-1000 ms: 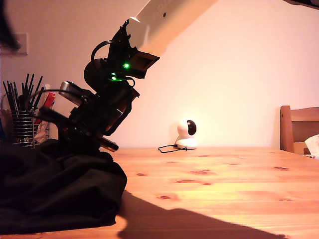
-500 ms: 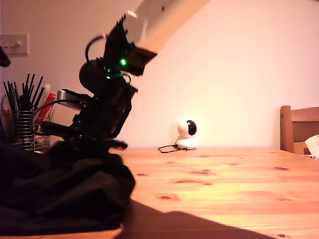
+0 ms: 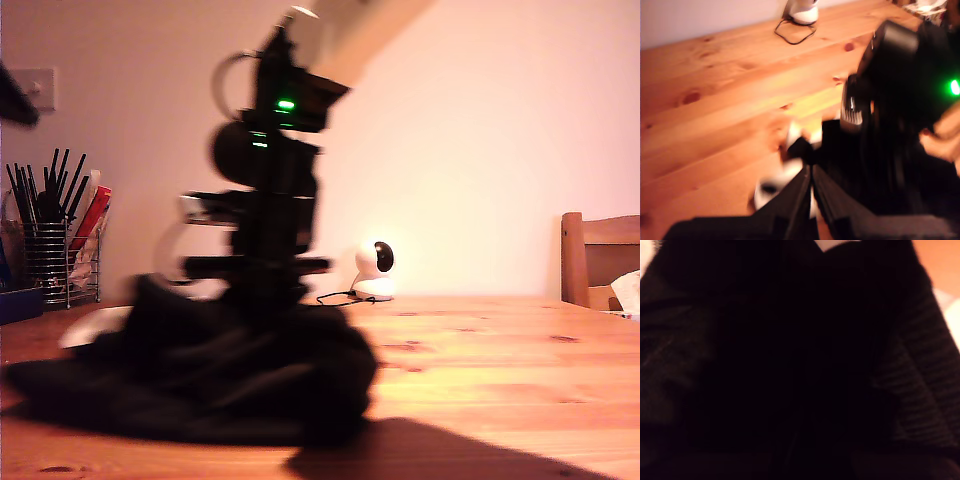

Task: Fold the shorts in front of you. After folding it, place it to the right side.

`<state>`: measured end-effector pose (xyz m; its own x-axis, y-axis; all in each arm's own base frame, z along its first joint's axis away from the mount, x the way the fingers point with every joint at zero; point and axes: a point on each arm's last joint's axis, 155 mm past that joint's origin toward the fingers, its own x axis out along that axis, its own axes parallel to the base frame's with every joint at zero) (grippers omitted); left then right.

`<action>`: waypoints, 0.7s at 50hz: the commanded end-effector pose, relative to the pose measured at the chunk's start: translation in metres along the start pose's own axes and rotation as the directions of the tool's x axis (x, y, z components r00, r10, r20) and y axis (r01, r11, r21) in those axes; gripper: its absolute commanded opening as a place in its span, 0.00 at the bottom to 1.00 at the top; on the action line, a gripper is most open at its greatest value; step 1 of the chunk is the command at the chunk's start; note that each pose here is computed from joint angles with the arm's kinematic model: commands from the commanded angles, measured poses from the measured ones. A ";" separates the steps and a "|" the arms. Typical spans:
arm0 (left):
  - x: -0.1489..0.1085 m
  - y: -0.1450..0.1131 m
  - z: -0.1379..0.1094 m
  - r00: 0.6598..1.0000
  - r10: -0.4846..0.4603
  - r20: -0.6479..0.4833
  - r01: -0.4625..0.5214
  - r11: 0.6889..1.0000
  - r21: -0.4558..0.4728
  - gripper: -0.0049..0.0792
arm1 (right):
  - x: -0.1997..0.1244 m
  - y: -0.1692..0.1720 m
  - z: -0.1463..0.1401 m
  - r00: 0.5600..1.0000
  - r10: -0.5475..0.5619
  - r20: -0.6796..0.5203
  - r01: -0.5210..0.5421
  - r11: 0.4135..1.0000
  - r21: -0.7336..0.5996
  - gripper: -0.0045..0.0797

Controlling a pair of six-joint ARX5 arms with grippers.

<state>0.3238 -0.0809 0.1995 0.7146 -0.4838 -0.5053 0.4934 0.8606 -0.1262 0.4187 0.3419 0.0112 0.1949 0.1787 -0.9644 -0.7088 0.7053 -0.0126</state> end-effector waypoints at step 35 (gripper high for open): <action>0.006 -0.009 -0.003 0.999 -0.038 0.005 0.038 0.999 -0.002 0.04 | 0.050 -0.030 -0.037 0.991 -0.089 -0.102 0.134 0.737 0.663 0.04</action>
<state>0.3226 -0.0894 0.1989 0.7046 -0.5111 -0.4923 0.5164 0.8451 -0.1385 0.4604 0.3106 0.0128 0.3201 0.1200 -0.9398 -0.0469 0.9927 0.1108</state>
